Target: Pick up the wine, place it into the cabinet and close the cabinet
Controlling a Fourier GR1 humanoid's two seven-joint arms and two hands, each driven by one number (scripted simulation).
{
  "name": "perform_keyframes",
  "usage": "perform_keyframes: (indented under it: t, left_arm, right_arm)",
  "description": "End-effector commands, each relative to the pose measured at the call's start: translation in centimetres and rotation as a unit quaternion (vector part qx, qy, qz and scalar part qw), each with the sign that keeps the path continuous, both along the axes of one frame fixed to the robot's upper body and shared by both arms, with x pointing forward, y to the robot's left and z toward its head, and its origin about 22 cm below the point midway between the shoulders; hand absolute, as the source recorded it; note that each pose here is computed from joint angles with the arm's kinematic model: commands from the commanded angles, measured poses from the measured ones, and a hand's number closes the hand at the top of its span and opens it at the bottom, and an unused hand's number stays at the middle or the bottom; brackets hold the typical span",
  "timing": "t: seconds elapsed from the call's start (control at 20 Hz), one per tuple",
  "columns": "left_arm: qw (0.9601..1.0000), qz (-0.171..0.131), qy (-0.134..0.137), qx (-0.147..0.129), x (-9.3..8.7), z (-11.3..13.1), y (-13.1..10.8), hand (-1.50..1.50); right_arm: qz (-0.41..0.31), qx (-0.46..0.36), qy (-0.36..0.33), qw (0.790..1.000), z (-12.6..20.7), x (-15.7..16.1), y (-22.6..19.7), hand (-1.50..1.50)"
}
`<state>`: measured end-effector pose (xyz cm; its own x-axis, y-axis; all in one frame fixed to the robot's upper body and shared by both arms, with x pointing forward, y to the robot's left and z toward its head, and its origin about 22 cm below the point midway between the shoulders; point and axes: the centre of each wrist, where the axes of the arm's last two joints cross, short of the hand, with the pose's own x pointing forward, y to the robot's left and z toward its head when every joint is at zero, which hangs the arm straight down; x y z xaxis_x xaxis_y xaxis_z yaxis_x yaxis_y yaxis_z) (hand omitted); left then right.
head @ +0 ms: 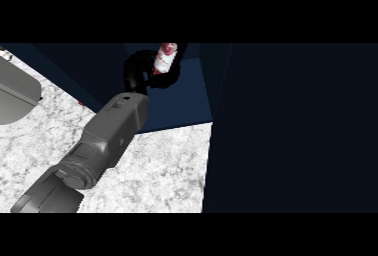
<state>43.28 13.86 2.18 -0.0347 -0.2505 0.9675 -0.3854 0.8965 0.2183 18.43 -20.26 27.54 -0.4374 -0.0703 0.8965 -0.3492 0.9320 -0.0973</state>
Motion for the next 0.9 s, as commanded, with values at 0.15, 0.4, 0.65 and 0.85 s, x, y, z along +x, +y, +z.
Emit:
perform_keyframes:
  t: [0.15,0.4,0.65,0.85]
  left_arm:
    - [0.996,0.051,0.014,0.072,-0.3,-1.0,2.2,1.5]
    - [0.994,0.06,0.03,0.087,-0.5,-1.5,4.0,1.5]
    - [0.996,0.031,0.029,0.078,-0.2,-0.8,4.0,-1.5]
    - [0.9954,0.036,0.042,0.078,-0.7,-1.8,3.9,-1.5]
  right_arm:
    - [0.01,0.007,-0.011,1.0,0.0,-0.9,0.0,-1.5]
    - [0.013,-0.003,-0.014,1.0,0.0,-0.6,0.0,-1.5]
    - [0.018,0.001,-0.017,1.0,0.1,-0.5,0.2,-1.5]
    - [0.017,-0.001,-0.014,1.0,0.2,-0.2,0.2,-1.5]
